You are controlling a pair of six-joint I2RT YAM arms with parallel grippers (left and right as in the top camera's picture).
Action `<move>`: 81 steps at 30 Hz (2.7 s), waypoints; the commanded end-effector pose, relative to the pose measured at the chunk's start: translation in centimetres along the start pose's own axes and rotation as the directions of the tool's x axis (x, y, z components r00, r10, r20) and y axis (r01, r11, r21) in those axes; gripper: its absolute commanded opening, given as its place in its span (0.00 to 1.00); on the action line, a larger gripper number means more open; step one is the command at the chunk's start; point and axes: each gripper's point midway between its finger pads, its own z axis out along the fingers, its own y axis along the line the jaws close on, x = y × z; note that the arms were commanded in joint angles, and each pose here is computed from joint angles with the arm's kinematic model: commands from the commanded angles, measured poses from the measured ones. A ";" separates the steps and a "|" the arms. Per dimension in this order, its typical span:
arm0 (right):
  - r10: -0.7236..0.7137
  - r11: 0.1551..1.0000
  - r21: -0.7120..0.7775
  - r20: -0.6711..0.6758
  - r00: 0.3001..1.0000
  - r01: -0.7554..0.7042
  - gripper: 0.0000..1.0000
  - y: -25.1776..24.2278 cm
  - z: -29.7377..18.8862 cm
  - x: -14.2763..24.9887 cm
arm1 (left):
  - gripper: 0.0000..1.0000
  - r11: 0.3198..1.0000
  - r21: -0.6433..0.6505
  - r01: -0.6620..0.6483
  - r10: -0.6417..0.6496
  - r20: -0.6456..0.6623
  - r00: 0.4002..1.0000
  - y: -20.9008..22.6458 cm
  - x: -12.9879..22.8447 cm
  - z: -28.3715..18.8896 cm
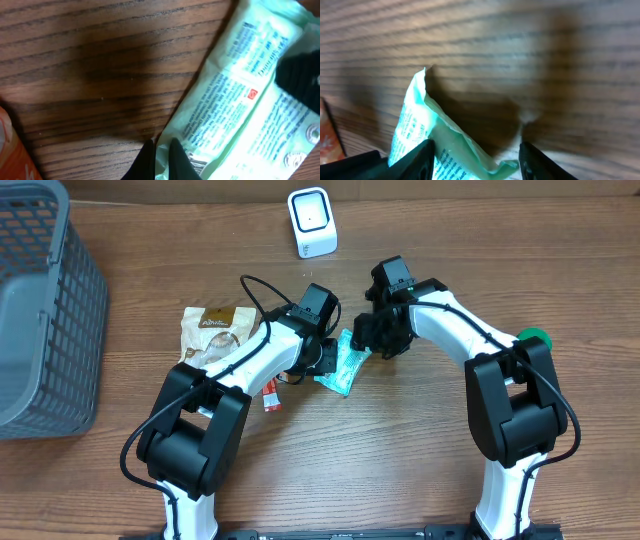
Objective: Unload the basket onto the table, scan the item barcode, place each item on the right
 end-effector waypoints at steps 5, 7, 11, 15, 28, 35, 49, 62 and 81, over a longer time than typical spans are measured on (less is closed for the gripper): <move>0.033 0.998 0.053 -0.110 0.993 -0.027 0.49 -1.3 -0.6 3.3 | 0.06 0.999 -0.016 -0.034 0.033 -0.032 0.999 0.2 0.6 1.4; 0.037 0.998 0.058 -0.124 0.992 -0.030 0.50 -1.4 -0.7 3.6 | 0.07 0.999 -0.018 -0.040 0.040 -0.026 0.999 0.1 0.4 1.3; 0.035 0.998 0.056 -0.118 0.992 -0.029 0.52 -1.3 -0.8 3.5 | 0.07 0.997 -0.034 -0.069 0.069 0.002 0.998 -0.1 -0.9 0.3; 0.035 0.998 0.056 -0.116 0.993 -0.029 0.58 -1.3 -0.8 3.4 | 0.07 0.994 -0.086 -0.064 0.066 0.017 0.998 -0.1 -2.6 -2.2; 0.041 0.998 0.062 -0.134 0.990 -0.033 0.71 -1.4 -0.9 3.9 | 0.07 0.999 -0.036 0.009 -0.016 -0.192 0.981 -0.5 2.3 -2.4; 0.045 0.997 0.063 -0.135 0.990 -0.037 0.71 -1.4 -0.9 3.9 | 0.08 0.999 -0.034 0.023 -0.029 -0.206 0.978 0.1 3.7 -0.7; 0.044 0.999 -0.006 -0.157 0.987 -0.046 0.65 -0.2 -0.8 4.2 | 0.10 0.999 -0.027 0.042 -0.047 -0.183 0.982 0.5 4.0 0.7; 0.022 0.977 -0.202 -0.187 0.982 -0.060 0.19 2.4 0.3 5.2 | 0.06 0.999 -0.031 0.042 -0.047 -0.183 0.982 0.6 4.0 0.7; 0.093 0.973 -0.191 -0.182 0.979 -0.128 0.04 0.0 -0.4 4.3 | 0.04 0.990 -0.138 0.024 -0.040 -0.109 0.993 1.5 1.3 -1.5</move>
